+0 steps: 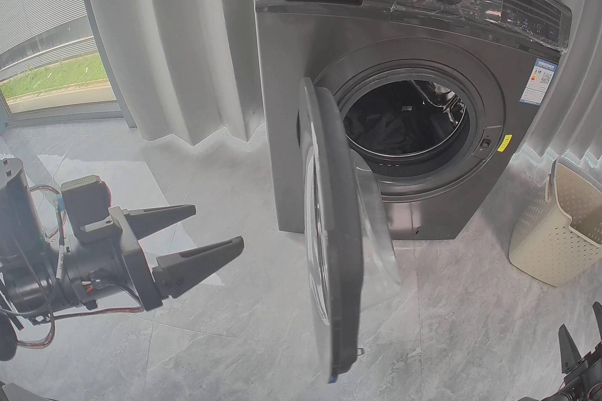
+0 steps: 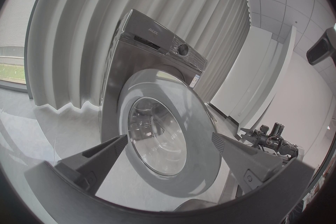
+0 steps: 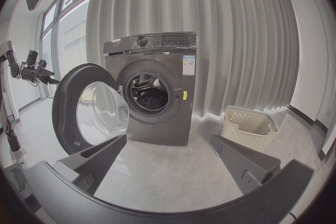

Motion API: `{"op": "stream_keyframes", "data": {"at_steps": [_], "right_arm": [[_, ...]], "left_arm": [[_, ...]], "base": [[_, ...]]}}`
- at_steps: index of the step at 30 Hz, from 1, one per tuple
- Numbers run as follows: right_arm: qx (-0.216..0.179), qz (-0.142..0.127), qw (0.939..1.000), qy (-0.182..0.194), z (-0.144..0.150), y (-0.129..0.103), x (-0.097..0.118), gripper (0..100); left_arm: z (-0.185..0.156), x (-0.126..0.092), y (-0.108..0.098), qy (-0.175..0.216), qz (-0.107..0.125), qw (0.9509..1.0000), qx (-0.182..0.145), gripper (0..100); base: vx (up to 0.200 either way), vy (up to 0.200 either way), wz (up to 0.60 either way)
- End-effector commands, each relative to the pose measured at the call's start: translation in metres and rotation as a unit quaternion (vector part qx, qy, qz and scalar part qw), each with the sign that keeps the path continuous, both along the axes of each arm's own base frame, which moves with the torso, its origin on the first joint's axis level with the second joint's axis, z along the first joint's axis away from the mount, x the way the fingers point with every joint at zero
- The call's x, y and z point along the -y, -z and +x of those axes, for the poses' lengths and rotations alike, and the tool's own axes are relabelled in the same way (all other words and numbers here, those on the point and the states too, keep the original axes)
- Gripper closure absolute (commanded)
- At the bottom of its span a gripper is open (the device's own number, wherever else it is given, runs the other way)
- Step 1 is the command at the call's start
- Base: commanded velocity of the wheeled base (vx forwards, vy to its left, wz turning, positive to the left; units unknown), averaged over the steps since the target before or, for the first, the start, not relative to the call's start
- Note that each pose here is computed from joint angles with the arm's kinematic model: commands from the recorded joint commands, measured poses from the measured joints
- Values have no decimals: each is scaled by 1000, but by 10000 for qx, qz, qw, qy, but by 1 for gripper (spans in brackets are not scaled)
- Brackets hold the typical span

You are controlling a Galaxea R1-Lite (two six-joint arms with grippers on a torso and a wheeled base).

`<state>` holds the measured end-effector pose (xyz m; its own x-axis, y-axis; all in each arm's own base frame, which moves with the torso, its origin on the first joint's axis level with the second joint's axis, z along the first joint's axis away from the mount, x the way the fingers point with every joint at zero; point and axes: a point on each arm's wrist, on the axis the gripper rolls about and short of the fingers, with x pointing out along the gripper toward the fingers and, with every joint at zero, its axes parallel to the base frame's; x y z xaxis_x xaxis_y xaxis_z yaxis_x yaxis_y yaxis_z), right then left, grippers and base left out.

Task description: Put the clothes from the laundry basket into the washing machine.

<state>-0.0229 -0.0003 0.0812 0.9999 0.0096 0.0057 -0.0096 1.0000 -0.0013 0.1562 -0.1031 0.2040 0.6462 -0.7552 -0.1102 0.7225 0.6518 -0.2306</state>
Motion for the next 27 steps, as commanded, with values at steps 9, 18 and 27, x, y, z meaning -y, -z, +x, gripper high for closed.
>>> {"op": "stream_keyframes", "data": {"at_steps": [9,18,27], "right_arm": [[-21,-2,10000,2,0,5,0,0],[-21,-2,10000,2,0,5,0,0],[-21,6,10000,2,0,5,0,0]], "left_arm": [[2,13,3,251,48,9996,-71,0],[36,43,11,340,2,9993,-142,0],[82,82,25,196,-682,9974,-150,0]], "base": [[0,0,0],[0,0,0],[0,0,0]]}}
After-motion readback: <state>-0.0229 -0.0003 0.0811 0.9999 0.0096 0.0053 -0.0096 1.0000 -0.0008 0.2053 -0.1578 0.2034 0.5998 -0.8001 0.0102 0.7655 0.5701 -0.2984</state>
